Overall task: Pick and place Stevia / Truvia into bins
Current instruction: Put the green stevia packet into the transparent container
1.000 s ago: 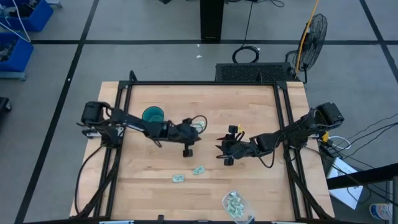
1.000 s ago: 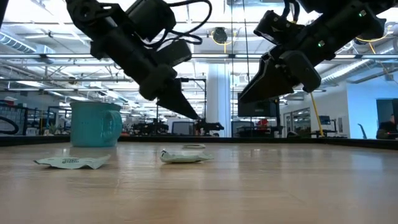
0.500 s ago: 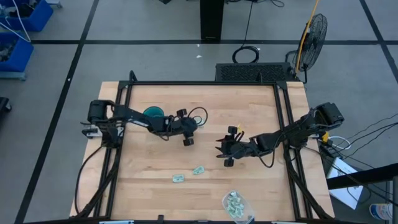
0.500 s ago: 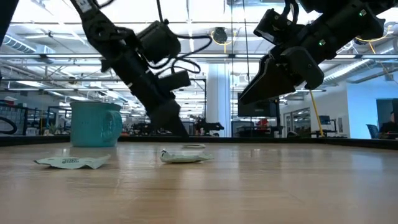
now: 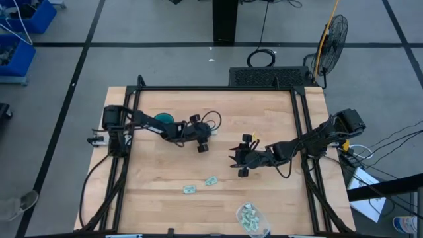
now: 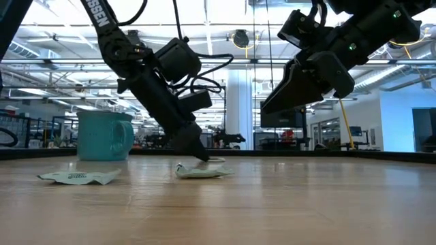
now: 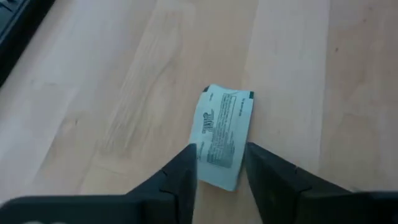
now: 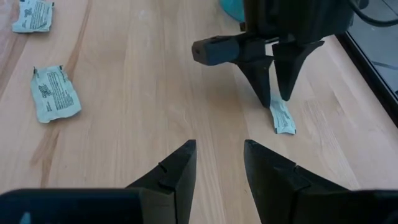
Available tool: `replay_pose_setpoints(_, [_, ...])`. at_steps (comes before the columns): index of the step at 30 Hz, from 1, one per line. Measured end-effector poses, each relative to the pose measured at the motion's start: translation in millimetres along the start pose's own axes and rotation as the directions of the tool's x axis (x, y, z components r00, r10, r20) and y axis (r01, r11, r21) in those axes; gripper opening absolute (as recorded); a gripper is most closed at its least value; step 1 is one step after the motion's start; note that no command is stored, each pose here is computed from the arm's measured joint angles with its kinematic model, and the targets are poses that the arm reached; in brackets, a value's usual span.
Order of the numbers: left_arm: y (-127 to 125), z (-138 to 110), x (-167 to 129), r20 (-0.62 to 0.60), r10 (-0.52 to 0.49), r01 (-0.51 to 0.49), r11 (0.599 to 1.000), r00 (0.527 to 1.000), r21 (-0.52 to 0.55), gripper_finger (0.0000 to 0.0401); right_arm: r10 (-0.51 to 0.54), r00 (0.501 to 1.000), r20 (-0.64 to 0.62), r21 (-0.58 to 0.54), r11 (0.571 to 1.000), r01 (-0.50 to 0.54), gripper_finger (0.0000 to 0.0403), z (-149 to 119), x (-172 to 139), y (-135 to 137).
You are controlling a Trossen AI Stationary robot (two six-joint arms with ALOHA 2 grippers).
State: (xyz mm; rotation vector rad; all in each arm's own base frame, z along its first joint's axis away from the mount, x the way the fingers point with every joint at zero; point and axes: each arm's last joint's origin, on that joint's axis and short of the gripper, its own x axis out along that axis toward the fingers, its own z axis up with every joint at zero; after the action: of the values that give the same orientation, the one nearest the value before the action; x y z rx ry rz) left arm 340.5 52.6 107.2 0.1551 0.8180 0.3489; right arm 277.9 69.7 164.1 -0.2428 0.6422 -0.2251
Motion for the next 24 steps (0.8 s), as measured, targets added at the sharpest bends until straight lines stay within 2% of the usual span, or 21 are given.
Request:
replay_pose_setpoints(9, [4, -1, 2, -0.004, -0.06, 0.06, 0.998, 0.998, -0.014, 0.001, 0.0, 1.0, 0.0, 0.0, 1.0, 0.0, 0.013, 0, 0, 0])
replay_pose_setpoints(20, [-10, 3, -2, 0.028, -0.091, 0.091, 0.996, 0.995, 0.01, 0.0003, 0.0, 1.0, 0.0, -0.001, 1.0, 0.0, 0.013, 0, 0, 0])
replay_pose_setpoints(24, [-22, 9, -10, 0.073, -0.181, 0.179, 0.983, 0.981, 0.026, 0.0003, 0.0, 1.0, -0.001, -0.001, 1.0, 0.0, 0.013, 0, 0, 0])
